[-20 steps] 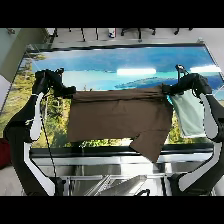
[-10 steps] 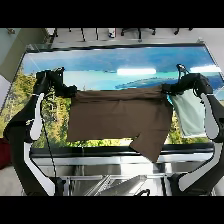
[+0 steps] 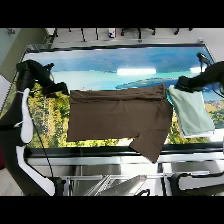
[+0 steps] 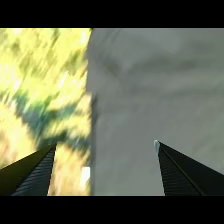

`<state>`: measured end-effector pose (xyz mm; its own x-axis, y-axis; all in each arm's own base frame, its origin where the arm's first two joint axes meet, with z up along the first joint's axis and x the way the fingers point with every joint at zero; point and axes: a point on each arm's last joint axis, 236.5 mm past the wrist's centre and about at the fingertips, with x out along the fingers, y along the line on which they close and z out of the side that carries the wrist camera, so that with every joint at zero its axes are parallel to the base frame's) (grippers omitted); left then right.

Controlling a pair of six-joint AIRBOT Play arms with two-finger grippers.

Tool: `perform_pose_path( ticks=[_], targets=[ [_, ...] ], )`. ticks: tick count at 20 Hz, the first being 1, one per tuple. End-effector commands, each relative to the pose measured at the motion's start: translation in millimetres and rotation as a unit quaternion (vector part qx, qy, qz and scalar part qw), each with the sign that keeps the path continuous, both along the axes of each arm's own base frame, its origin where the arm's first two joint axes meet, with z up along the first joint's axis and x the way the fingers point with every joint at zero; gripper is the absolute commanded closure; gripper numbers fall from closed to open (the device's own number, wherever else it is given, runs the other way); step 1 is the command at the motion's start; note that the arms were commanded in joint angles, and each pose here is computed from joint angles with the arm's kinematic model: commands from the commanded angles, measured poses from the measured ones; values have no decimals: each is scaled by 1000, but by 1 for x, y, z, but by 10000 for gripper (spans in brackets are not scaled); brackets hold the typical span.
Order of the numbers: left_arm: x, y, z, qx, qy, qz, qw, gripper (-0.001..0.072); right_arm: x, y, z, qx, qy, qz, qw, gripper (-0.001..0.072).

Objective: Fold the shirts.

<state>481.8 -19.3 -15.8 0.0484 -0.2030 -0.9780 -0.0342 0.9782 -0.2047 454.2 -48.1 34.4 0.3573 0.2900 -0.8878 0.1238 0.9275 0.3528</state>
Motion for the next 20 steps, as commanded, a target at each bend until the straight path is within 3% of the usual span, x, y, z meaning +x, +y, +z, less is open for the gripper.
perform_pose_path(
  ticks=[1,4,6,7,8,13,15,16,17,18,19,20],
  targets=[
    [-72,30,-9,-11,75,-3,997,0,-89,-19,-10,40,99,-45,993,352],
    [-148,29,-59,-37,135,7,990,1,-152,-2,-38,128,133,-111,977,342],
    [-184,3,-83,-96,156,8,983,15,-186,17,-63,151,157,-121,968,206],
    [-194,-12,-89,-130,162,6,978,133,-202,28,-76,159,175,-120,964,205],
    [-201,-24,-94,-156,164,4,974,187,-215,35,-88,166,190,-125,960,206],
    [-210,-32,-106,-168,167,16,971,188,-252,63,-130,191,226,-126,947,206],
    [-202,-46,-99,-202,154,23,967,190,-254,67,-137,195,220,-128,947,206],
    [-196,-55,-94,-223,144,26,964,295,-251,68,-140,197,214,-133,948,206],
    [-193,-59,-91,-235,137,25,962,472,-247,69,-142,200,206,-135,948,207],
    [-191,-61,-90,-238,134,25,962,549,-244,68,-143,203,203,-139,948,206],
    [-190,-61,-91,-238,130,24,962,562,-242,67,-146,202,200,-143,948,206],
    [-191,-63,-91,-238,130,19,962,695,-240,68,-148,206,199,-142,948,208]
  ],
)
